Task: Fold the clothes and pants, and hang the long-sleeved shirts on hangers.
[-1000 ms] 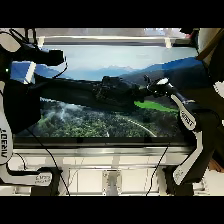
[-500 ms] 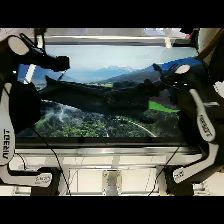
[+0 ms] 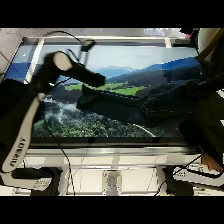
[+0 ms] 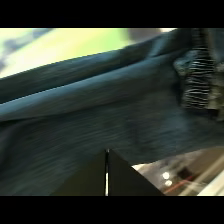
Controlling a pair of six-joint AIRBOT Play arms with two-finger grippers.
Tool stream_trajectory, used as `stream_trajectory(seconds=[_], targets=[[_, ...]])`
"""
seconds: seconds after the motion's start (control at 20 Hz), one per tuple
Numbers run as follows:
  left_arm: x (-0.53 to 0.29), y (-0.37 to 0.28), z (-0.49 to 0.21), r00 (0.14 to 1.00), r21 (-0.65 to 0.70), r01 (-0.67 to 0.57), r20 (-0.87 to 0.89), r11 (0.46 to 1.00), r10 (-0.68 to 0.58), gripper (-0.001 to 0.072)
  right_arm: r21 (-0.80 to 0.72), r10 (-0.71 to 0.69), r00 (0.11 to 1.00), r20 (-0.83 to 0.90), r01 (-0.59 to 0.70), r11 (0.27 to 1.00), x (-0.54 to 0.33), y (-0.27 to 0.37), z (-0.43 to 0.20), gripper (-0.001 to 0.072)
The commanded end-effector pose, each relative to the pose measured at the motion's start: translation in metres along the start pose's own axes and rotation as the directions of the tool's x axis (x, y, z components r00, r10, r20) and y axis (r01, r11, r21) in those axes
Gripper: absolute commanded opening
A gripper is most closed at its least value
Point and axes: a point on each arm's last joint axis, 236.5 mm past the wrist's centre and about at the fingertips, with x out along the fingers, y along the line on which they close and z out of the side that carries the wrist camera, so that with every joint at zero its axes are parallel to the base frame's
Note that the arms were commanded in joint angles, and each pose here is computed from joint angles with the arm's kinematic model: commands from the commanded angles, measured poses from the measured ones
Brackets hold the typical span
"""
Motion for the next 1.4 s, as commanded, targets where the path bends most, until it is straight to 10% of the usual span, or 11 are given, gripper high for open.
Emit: stream_trajectory(seconds=[0.0, 0.4, 0.9, 1.35], targets=[[0.061, -0.080, -0.007, 0.994, 0.082, 0.104, 0.025, 0.991, -0.107, 0.0014, -0.015, -0.061, 0.998, 0.018, 0.062, 0.998, -0.020, 0.002, -0.006, 0.0047], [0.192, -0.143, -0.051, 0.974, -0.039, 0.226, 0.033, 0.973, -0.224, 0.0014, -0.145, -0.213, 0.977, 0.020, 0.214, 0.966, -0.013, 0.075, 0.004, 0.0046], [0.167, -0.042, -0.058, 0.992, 0.019, 0.059, -0.110, 0.998, -0.056, 0.0013, -0.174, -0.325, 0.923, -0.207, 0.292, 0.940, 0.090, 0.101, 0.007, 0.0046], [0.032, 0.058, 0.006, 0.998, -0.091, -0.053, 0.030, 0.994, 0.056, 0.0013, -0.189, -0.012, 1.000, -0.013, 0.009, 0.982, 0.169, 0.238, 0.069, 0.0047]])
